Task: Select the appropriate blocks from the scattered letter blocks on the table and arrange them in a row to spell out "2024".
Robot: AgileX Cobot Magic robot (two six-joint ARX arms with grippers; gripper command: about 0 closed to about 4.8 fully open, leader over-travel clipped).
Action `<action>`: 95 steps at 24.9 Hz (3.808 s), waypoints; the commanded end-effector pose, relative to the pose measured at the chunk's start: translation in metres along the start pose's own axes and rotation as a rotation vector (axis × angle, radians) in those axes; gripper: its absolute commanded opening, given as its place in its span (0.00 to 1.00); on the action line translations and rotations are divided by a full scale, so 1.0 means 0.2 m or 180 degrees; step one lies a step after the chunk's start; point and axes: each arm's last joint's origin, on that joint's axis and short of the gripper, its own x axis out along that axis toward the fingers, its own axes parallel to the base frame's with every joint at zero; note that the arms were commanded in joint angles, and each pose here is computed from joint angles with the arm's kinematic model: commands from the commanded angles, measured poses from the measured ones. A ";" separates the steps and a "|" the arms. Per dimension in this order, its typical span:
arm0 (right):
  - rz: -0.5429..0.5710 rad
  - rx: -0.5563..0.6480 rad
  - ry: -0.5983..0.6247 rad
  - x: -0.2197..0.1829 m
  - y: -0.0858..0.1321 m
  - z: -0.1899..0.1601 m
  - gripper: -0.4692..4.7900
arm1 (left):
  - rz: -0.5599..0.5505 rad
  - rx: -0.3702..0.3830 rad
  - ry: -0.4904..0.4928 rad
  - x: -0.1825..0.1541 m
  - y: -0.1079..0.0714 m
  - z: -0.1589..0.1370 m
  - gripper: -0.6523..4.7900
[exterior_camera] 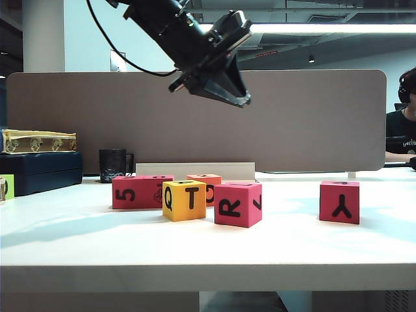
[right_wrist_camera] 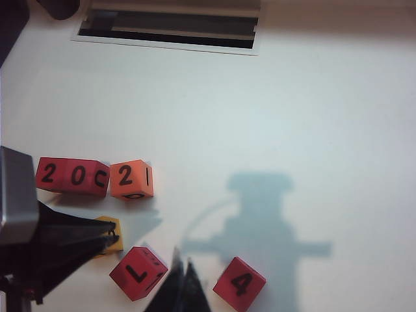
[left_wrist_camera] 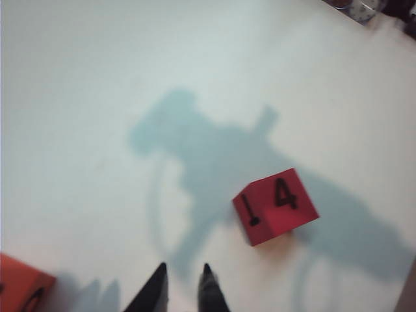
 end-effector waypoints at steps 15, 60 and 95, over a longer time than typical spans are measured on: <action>0.0057 -0.0043 -0.0304 -0.21 0.02 -0.03 0.09 | -0.0259 0.0181 -0.0039 0.23 -0.13 -0.05 0.65; 0.0130 -0.0048 -0.0295 -0.21 0.02 -0.03 0.09 | -0.0064 0.0006 -0.0052 0.59 -0.46 -0.23 1.00; 0.0284 -0.0056 -0.0273 -0.21 0.03 -0.03 0.09 | 0.0183 -0.0117 -0.0131 0.76 -0.40 -0.34 0.59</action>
